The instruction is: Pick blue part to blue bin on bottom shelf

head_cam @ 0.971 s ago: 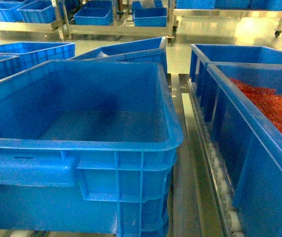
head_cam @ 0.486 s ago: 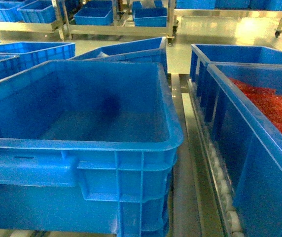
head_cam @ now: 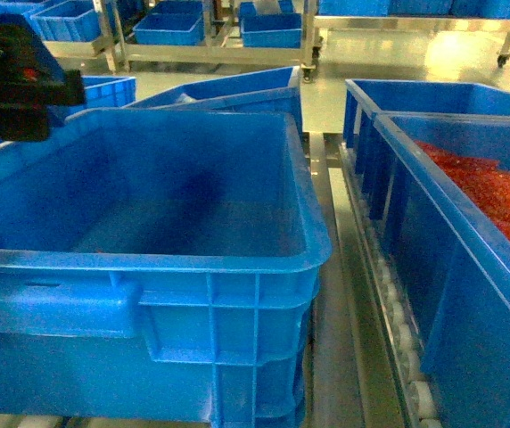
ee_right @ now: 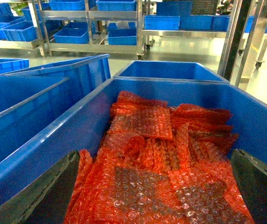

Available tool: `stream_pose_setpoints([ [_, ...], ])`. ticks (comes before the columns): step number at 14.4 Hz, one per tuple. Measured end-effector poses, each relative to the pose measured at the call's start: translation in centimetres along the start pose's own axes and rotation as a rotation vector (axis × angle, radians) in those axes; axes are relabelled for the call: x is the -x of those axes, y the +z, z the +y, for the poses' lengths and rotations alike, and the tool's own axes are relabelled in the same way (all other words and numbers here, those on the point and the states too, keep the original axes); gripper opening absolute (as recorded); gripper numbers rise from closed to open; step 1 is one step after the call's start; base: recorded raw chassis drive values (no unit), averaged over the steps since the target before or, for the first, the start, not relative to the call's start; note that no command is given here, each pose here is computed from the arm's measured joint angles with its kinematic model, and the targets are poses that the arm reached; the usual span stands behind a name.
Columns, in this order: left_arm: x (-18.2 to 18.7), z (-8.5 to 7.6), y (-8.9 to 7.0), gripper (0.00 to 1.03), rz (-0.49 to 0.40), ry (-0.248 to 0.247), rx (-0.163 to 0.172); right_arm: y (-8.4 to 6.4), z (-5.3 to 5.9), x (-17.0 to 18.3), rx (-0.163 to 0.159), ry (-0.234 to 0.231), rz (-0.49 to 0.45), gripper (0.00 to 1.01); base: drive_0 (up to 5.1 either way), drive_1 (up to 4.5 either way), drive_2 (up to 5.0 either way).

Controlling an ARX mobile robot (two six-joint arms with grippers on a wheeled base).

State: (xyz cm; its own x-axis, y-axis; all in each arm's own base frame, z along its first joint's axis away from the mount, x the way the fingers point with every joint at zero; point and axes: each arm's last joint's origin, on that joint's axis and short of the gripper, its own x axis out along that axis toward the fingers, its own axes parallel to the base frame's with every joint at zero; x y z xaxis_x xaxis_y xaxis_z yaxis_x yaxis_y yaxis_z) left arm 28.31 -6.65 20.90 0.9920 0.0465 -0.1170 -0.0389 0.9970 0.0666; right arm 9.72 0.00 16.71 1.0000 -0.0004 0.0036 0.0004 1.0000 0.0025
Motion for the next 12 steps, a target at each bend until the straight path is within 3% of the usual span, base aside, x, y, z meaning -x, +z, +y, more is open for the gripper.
stream_pose_setpoints([
  [5,-1.5,-1.5,0.5,0.44,-0.003,-0.041,0.0,0.0,0.0,0.0,0.0,0.0,0.0,0.98,0.0,0.0,0.0],
  [9,-1.5,-2.0,0.4,0.92,-0.007,-0.058,0.0,0.0,0.0,0.0,0.0,0.0,0.0,0.98,0.0,0.0,0.0],
  [10,-1.5,-1.9,0.4,1.0,-0.006,-0.055,0.0,0.0,0.0,0.0,0.0,0.0,0.0,0.98,0.0,0.0,0.0],
  [12,-1.5,-1.7,0.4,0.98,-0.004,-0.05,0.001,0.0,0.0,0.0,0.0,0.0,0.0,0.98,0.0,0.0,0.0],
])
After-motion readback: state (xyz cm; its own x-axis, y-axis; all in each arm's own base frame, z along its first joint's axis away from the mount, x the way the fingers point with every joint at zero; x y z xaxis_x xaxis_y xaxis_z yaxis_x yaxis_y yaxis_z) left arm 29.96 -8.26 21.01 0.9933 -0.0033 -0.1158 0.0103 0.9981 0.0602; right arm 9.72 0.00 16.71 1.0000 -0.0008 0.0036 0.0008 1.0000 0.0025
